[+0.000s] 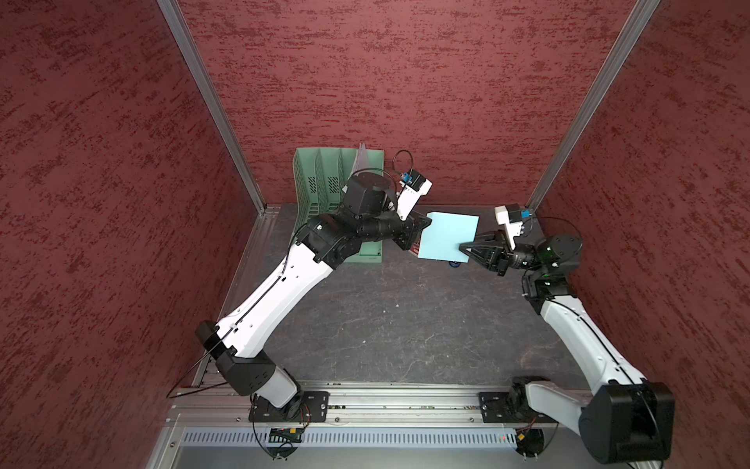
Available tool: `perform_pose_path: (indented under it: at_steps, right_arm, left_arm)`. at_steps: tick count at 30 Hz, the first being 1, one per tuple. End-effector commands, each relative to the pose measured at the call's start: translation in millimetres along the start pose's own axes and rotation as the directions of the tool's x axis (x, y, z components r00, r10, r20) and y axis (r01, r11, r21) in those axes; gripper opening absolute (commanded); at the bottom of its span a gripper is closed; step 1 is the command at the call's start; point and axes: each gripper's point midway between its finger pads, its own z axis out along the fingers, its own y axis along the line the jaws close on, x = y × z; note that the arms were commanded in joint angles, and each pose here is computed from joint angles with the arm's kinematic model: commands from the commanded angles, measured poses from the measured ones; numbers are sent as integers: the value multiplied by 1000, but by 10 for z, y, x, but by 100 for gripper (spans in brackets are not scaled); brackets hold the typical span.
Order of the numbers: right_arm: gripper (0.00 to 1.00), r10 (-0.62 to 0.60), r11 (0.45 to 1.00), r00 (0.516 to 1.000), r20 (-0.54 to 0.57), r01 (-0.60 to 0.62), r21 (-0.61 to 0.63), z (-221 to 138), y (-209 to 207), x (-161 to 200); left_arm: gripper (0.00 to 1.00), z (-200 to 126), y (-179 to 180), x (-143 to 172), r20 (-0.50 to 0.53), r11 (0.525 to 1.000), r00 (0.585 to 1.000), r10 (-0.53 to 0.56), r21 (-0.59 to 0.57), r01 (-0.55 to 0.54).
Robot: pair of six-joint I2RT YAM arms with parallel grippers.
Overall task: Fold the square paper along the opposite sides
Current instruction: Pick up the paper from the center of the board.
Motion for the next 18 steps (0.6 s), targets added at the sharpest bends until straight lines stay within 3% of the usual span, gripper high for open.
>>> perform_pose_path:
  at_steps: [1, 4, 8, 12, 13, 14, 16, 17, 18]
  right_arm:
    - [24, -24, 1000, 1000, 1, 24, 19, 26, 12, -54]
    - [18, -18, 1000, 1000, 0, 18, 22, 33, -1, -42]
    - [1, -19, 999, 1000, -4, 19, 37, 37, -6, -47]
    - [0, -27, 997, 1000, -9, 28, 76, 36, -5, -62]
    - [0, -31, 996, 999, -12, 32, 88, 39, 0, -66]
    - [0, -34, 994, 999, -15, 36, 103, 39, 3, -72]
    - [0, -37, 990, 999, -18, 39, 134, 39, 1, -87]
    - [0, -35, 988, 999, -20, 38, 151, 39, -1, -90]
    - [0, -36, 986, 999, -22, 39, 162, 37, 3, -93]
  left_arm:
    - [1, 40, -46, -17, 5, 1000, 1000, 3, 20, -4]
    - [1, 5, -41, -41, 14, 1000, 1000, 8, 15, -9]
    - [2, -28, -48, -53, 19, 1000, 1000, 13, 12, -13]
    - [5, -27, -55, -49, 20, 1000, 1000, 15, 16, -15]
    - [11, -18, -48, -42, 20, 1000, 1000, 15, 16, -15]
    - [23, -18, -55, -43, 23, 1000, 1000, 14, 20, -14]
    - [83, -24, -67, -44, 35, 1000, 999, 18, 25, -19]
    - [100, -34, -72, -43, 42, 999, 999, 23, 28, -24]
    - [100, -40, -77, -36, 46, 999, 999, 27, 34, -29]
